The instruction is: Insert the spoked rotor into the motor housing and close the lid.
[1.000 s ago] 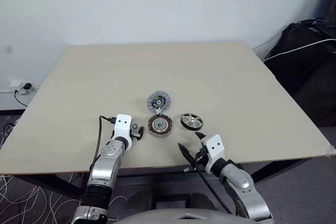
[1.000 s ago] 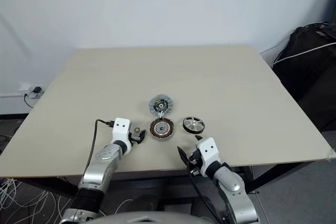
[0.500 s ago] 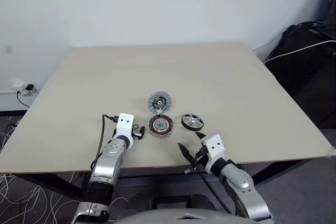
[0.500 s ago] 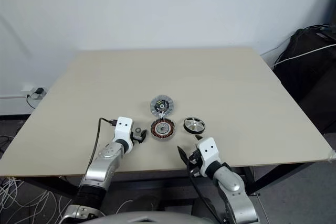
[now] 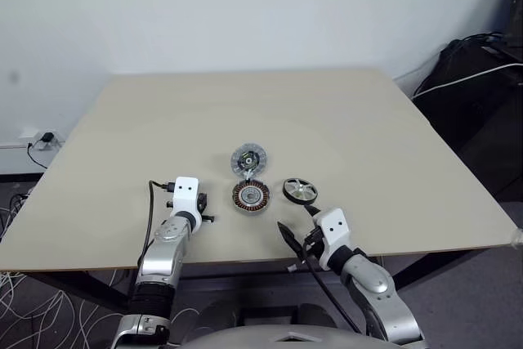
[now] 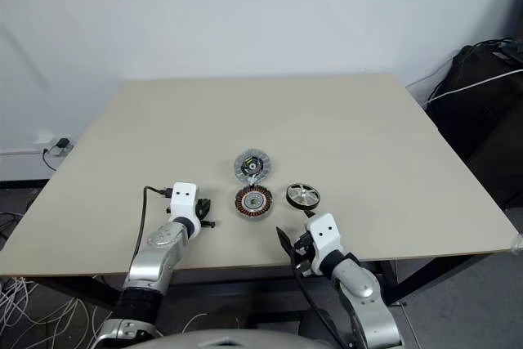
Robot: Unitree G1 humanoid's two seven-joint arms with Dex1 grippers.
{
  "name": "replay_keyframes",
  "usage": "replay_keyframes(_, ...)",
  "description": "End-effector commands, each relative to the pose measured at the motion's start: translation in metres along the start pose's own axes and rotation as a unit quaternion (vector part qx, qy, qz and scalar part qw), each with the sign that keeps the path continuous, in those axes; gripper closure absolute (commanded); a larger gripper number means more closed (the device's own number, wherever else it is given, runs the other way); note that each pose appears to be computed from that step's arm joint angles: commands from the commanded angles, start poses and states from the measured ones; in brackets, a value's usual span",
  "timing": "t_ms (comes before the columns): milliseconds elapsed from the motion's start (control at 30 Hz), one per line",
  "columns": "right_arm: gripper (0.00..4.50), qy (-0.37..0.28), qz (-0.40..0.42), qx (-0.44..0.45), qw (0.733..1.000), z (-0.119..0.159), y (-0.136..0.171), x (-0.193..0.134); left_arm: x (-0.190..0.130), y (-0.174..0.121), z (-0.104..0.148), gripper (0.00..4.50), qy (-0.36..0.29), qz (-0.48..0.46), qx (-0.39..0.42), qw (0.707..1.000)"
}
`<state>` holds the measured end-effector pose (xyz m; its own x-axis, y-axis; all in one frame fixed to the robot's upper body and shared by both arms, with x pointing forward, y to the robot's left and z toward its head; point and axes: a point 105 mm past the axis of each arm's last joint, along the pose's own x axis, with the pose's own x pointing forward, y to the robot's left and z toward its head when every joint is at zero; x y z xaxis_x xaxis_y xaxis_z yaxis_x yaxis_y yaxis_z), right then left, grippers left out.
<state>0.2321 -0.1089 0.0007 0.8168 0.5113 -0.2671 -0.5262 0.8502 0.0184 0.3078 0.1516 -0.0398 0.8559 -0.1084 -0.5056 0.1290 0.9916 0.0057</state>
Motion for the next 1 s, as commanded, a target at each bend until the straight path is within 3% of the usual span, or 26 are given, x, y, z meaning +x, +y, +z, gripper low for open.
replay_keyframes(33,0.00,-0.033,0.002,-0.009,0.999,0.019,0.001,0.003,0.002,-0.009,-0.008,3.82,0.018,-0.015,0.009,1.000)
replay_keyframes(200,0.00,-0.033,0.000,-0.009,0.999,0.019,0.000,0.002,0.000,-0.013,0.015,3.82,-0.034,-0.015,0.011,0.999)
replay_keyframes(300,0.00,-0.033,-0.001,-0.008,0.999,0.019,0.001,0.002,-0.011,-0.039,0.050,3.82,-0.121,-0.092,-0.005,0.988)
replay_keyframes(400,0.00,-0.033,0.000,-0.008,0.999,0.020,0.001,0.002,-0.021,-0.061,0.064,3.82,-0.152,-0.155,0.002,0.976)
replay_keyframes(700,0.00,-0.035,0.000,-0.006,0.999,0.021,0.001,0.003,-0.019,-0.091,0.057,3.82,-0.110,-0.223,0.041,0.968)
replay_keyframes(1000,0.00,-0.036,-0.006,-0.004,0.999,0.023,0.000,0.002,-0.003,-0.095,0.046,3.82,-0.055,-0.222,0.064,0.971)
